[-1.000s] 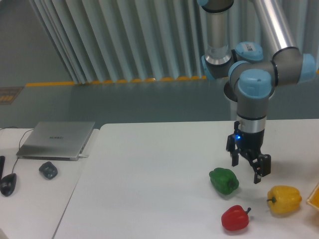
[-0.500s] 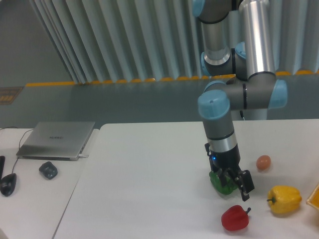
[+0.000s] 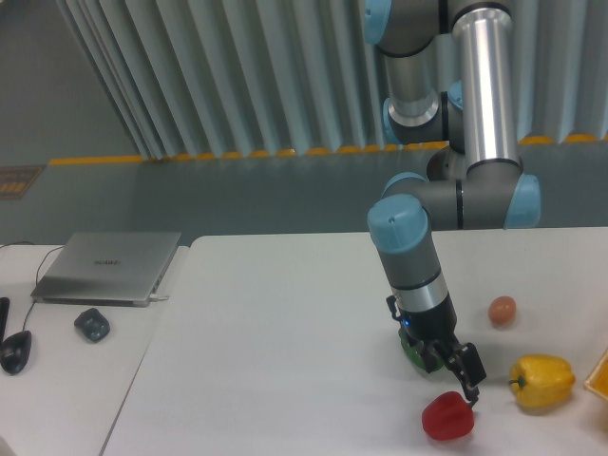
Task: Place the red peppers in a basket
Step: 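Move the open gripper over the red bell pepper and lower it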
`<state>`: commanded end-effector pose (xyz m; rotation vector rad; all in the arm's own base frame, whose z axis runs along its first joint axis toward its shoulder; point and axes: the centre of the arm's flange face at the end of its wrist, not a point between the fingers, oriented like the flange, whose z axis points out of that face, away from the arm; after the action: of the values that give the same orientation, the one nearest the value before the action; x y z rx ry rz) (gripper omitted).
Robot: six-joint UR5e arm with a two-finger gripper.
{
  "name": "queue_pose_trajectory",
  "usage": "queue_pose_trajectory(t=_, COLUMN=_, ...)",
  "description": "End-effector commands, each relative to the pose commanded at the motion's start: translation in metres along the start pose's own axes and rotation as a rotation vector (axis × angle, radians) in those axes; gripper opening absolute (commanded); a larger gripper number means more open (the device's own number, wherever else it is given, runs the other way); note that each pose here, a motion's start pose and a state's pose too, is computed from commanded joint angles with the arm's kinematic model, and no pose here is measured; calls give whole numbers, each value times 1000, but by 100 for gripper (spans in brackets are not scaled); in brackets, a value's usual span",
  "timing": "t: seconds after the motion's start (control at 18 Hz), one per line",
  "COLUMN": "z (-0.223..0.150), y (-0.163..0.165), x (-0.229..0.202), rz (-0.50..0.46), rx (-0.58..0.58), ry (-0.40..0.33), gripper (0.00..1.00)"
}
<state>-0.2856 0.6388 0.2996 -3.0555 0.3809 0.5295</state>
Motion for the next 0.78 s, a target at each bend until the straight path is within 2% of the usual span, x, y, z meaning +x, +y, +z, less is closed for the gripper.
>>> queue_pose_trajectory(t=0.78, z=16, y=-18, x=8, rz=-26, rx=-37, ry=-21, gripper=100)
